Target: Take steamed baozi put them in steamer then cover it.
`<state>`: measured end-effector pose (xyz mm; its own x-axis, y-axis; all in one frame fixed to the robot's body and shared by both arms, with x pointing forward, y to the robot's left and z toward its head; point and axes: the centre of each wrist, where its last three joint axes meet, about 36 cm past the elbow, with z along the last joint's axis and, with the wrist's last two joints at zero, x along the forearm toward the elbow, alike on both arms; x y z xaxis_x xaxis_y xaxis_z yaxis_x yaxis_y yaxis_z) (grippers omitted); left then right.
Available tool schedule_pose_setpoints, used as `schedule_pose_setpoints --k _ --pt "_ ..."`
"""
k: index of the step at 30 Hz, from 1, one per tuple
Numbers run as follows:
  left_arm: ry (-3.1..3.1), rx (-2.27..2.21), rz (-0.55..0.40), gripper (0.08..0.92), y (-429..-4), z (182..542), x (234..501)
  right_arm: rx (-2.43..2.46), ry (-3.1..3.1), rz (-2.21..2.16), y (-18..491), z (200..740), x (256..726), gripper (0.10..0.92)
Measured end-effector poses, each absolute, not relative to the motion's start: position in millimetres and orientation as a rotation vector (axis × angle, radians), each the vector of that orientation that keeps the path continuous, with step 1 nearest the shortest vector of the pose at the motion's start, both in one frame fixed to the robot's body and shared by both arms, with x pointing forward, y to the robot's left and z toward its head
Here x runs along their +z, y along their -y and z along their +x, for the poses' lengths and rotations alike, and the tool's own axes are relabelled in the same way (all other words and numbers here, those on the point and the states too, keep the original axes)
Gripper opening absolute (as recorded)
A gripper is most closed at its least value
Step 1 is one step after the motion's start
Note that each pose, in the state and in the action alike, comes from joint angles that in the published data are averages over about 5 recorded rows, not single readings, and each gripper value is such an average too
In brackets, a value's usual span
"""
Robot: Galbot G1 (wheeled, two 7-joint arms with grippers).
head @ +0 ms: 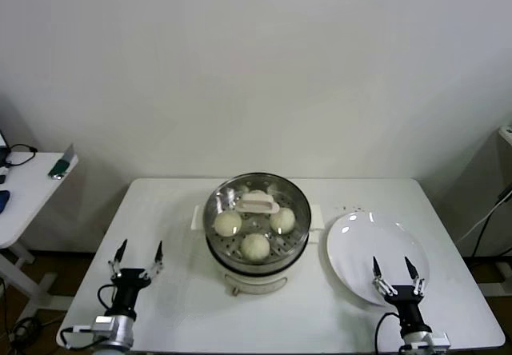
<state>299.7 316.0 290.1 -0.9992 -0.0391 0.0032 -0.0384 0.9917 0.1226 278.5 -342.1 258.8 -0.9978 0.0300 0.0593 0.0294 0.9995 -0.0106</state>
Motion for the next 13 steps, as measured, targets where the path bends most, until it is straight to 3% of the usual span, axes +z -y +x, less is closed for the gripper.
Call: schedule_pose_setpoints --k 13 --pt "3.153 -0.115 0.088 0.823 -322 293 277 0.015 3.085 -0.040 342 278 260 0.823"
